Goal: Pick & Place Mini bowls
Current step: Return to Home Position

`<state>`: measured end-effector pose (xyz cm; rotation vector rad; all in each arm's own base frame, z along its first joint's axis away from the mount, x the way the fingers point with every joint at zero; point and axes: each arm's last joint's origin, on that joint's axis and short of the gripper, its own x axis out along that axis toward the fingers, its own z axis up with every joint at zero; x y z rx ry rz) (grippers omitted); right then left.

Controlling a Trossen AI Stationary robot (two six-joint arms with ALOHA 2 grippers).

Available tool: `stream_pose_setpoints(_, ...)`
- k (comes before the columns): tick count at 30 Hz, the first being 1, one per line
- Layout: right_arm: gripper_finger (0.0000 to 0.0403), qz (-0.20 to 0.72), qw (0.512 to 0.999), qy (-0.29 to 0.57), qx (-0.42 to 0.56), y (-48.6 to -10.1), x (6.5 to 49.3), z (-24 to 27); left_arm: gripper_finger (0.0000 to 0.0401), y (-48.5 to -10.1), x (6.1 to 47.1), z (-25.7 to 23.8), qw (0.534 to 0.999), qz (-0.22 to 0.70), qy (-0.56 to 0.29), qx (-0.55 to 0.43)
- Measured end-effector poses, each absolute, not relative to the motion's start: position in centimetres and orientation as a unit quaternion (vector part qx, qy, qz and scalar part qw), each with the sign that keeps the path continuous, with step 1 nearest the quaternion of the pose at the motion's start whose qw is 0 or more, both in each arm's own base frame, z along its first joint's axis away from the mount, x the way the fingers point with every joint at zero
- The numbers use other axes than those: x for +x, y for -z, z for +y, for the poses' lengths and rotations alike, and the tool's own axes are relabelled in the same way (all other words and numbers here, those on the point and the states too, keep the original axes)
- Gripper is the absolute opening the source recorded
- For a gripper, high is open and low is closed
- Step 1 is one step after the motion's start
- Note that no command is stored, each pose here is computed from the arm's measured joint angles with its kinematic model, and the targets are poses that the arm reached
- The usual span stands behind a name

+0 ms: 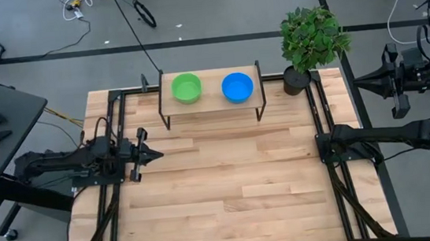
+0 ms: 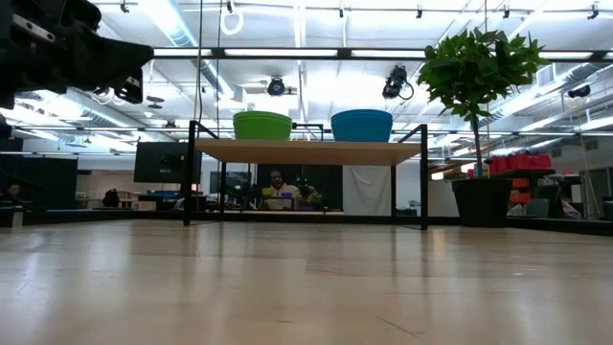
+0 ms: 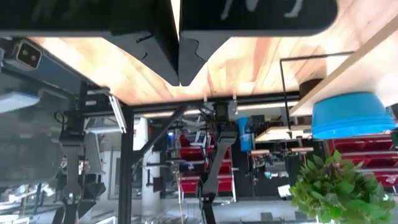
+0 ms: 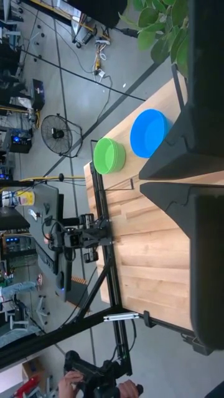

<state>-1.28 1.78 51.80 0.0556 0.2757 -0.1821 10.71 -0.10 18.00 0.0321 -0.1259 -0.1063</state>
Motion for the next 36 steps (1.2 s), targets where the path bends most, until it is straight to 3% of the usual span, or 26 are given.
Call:
stream_pose_setpoints(13, 0.0023, 0.137, 0.986, 0.09, 0.028, -51.8, -1.28, 1.78, 0.0, -17.69, 10.14, -0.35, 0.994, -0.054, 0.093, 0.02)
stream_pose_setpoints(36, 0.0023, 0.137, 0.986, 0.09, 0.028, -51.8, -1.28, 1.78, 0.0, -16.93, 9.77, -0.29, 0.996, -0.021, 0.079, 0.033)
